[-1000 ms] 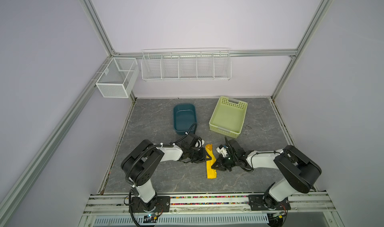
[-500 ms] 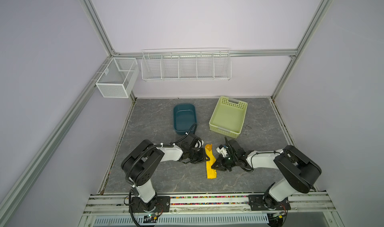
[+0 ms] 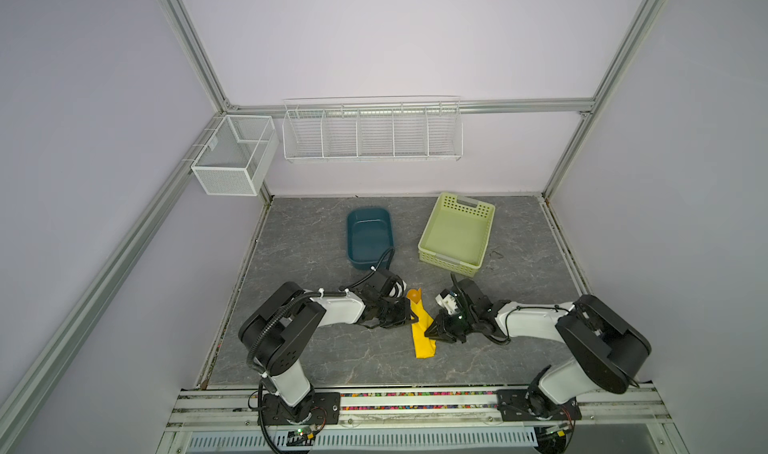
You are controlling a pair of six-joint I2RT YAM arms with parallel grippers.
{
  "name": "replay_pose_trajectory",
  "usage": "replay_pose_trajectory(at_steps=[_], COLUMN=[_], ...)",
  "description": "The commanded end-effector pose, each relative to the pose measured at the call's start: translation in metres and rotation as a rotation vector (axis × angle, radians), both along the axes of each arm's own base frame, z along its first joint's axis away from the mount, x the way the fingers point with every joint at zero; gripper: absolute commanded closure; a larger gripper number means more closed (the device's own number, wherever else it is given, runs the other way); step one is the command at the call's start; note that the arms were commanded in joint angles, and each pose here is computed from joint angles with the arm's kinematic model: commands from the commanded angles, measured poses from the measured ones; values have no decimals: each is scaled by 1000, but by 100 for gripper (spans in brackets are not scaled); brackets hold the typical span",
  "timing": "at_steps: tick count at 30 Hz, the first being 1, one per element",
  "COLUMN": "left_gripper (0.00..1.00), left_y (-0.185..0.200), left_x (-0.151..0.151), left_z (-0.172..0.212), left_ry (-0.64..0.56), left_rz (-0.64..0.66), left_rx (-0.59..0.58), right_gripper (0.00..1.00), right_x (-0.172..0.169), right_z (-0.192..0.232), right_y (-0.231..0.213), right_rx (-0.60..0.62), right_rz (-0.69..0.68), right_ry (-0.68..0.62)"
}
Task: Place the utensils on the paper napkin and roll it up
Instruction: 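Open the right gripper and pull it back while the left lifts the wrapped bundle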
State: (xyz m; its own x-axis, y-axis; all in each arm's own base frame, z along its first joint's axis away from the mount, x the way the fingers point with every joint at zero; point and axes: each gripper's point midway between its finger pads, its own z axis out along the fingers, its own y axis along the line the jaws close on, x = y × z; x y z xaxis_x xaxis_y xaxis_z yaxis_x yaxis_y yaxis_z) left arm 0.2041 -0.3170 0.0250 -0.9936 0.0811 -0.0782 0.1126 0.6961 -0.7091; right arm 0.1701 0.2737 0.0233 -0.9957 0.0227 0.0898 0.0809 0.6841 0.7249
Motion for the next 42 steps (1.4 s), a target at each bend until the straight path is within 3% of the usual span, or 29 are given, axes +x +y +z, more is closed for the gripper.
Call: replay_pose_trajectory(at_steps=[1,12,23,30,35,42], left_gripper=[99,100,100,100,100,100], left_y=[17,11,5,3,5,8], left_x=[-6,3,22,36,44,41], left_z=[-13,23,83,145,208,288], left_ry=[2,-118,-293,-467,-668,-900], left_rz=[11,-4,2,3,10,-12], left_rx=[82,-5,-128,-207,-281,-393], right_gripper=[80,75,71,67,57,56], right_x=[-2,0,8,15,11,1], right_z=[0,29,76,133,182,251], right_y=[-12,-24,-31,-37,-41,-51], right_rx=[-71,-116,-78,25,156,300], right_rz=[-15,-19,-52,-78,-72,-51], right_ry=[5,-61,-216,-445,-654,-989])
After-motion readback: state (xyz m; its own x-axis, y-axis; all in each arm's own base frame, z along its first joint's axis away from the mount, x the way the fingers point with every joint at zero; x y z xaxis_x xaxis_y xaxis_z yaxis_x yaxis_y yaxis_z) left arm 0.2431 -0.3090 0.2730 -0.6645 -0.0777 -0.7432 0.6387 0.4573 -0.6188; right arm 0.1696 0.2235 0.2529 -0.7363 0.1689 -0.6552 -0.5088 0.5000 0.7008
